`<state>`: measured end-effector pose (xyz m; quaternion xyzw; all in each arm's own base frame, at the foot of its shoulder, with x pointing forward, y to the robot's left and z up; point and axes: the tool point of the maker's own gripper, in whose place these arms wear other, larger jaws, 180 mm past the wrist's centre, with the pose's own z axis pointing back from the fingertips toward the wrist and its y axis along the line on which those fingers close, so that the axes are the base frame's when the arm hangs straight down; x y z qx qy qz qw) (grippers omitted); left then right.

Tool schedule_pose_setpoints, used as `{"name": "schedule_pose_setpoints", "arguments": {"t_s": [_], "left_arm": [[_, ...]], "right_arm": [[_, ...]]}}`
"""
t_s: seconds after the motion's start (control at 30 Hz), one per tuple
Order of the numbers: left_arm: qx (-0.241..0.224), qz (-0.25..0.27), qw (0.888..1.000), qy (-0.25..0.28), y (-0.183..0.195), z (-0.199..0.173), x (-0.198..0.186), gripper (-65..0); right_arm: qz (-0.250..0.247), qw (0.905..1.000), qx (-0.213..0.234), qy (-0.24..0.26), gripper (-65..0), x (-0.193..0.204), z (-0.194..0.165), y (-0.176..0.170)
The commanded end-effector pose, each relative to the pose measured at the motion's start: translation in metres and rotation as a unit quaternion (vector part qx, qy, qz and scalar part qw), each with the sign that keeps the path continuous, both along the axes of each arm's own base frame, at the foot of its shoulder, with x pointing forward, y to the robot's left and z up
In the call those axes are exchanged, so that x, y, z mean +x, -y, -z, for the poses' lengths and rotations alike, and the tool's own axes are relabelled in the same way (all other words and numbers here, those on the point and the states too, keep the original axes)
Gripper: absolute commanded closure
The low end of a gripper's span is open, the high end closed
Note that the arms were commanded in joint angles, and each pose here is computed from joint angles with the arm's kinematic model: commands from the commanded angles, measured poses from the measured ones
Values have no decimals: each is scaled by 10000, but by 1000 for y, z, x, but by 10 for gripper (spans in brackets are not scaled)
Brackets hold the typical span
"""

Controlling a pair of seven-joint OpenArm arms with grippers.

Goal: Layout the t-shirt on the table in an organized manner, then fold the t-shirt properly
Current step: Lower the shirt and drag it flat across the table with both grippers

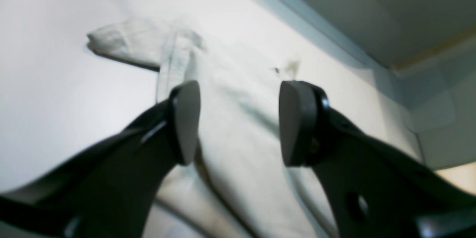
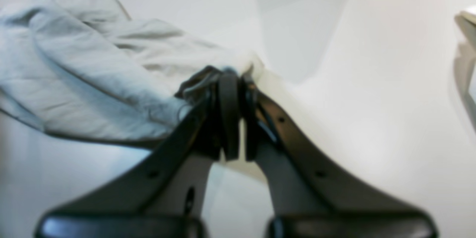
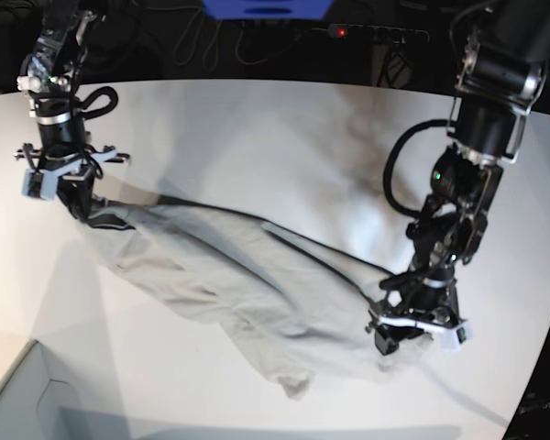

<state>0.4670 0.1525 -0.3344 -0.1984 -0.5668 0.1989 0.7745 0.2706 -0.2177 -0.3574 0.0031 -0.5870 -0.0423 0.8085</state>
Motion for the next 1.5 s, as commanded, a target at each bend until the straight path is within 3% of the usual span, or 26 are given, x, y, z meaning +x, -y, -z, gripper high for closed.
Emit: {"name": "schedule_pose_setpoints", "arguments": {"t_s": [0.0,0.13,0.4,0.67,0.83,0.9,0.97,1.03,1.13,1.27,1.47], "left_arm": [[-39,-226,9995,206,-13,-14,-2,-329],[-90,-737,9971,-135,-47,15,-32,-330],[-38,-839,9909,-1055,-43,84,-43,-330],[-97,-901,9829,-1604,-25,115,-27,-330],[-194,-842,9846,-1523,-11,106,-13,-328],[-158,-775,9852,-1519,-7,105,-12,-290],[-88,-699,9866,-1472,-4,101,-8,-169],[-74,-716,9864,-1475,-7,101,-8,0],[-9,-788,9861,-1464,-21,100,-8,-22],[-67,-805,9900,-1155,-34,80,-10,-2],[-567,-744,9925,-792,-70,51,-76,0]], "right_arm": [[-57,9995,15,311,0,6,-15,-3],[-79,9995,23,297,0,6,-14,-5],[-71,9996,20,274,0,4,-13,-4],[-71,9998,21,166,0,-3,-7,-4],[-43,9999,11,111,0,-8,-4,-2],[-50,9999,13,104,0,-8,-4,-2],[-50,9999,13,96,0,-9,-4,-2],[-50,9999,13,96,0,-9,-4,-2],[-50,9999,13,96,0,-9,-4,-2],[-71,9999,22,82,0,-9,-3,-4],[-50,9998,57,-175,0,-30,10,-5]]}}
